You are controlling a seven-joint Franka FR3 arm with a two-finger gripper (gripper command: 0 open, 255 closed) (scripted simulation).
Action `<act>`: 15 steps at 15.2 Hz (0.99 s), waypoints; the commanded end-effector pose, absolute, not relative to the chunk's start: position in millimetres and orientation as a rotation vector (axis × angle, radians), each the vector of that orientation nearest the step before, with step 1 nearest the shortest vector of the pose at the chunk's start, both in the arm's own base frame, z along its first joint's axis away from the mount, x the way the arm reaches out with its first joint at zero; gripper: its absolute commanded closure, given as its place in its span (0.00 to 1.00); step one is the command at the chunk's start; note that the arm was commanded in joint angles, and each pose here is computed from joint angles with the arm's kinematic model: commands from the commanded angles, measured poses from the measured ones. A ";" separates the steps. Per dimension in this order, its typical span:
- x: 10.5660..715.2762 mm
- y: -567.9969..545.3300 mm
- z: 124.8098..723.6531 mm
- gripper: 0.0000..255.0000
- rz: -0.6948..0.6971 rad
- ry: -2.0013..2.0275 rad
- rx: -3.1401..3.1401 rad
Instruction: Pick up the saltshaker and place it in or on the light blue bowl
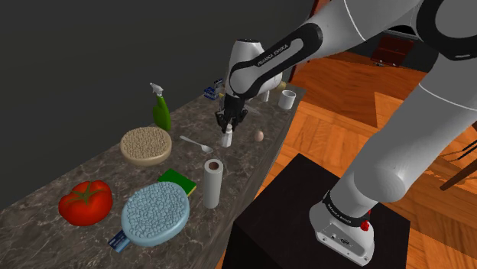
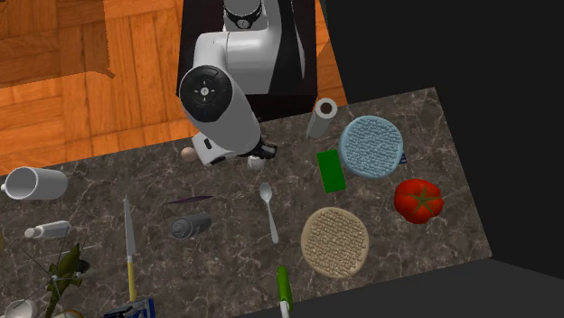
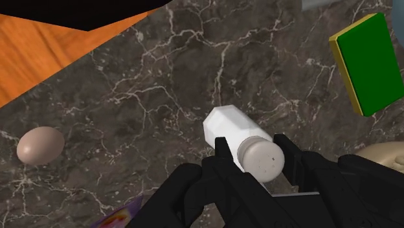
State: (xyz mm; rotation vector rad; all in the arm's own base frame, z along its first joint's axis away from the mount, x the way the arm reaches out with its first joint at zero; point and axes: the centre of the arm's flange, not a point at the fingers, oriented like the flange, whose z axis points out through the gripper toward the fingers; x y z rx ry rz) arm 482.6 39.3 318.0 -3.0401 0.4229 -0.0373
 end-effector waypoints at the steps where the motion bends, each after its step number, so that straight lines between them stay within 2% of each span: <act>1: 483.2 39.1 328.3 1.00 -0.037 0.423 -3.040; 13: 483.2 39.1 389.4 1.00 -0.037 0.423 -3.040; 15: 479.5 65.1 392.2 1.00 -0.037 0.423 -3.040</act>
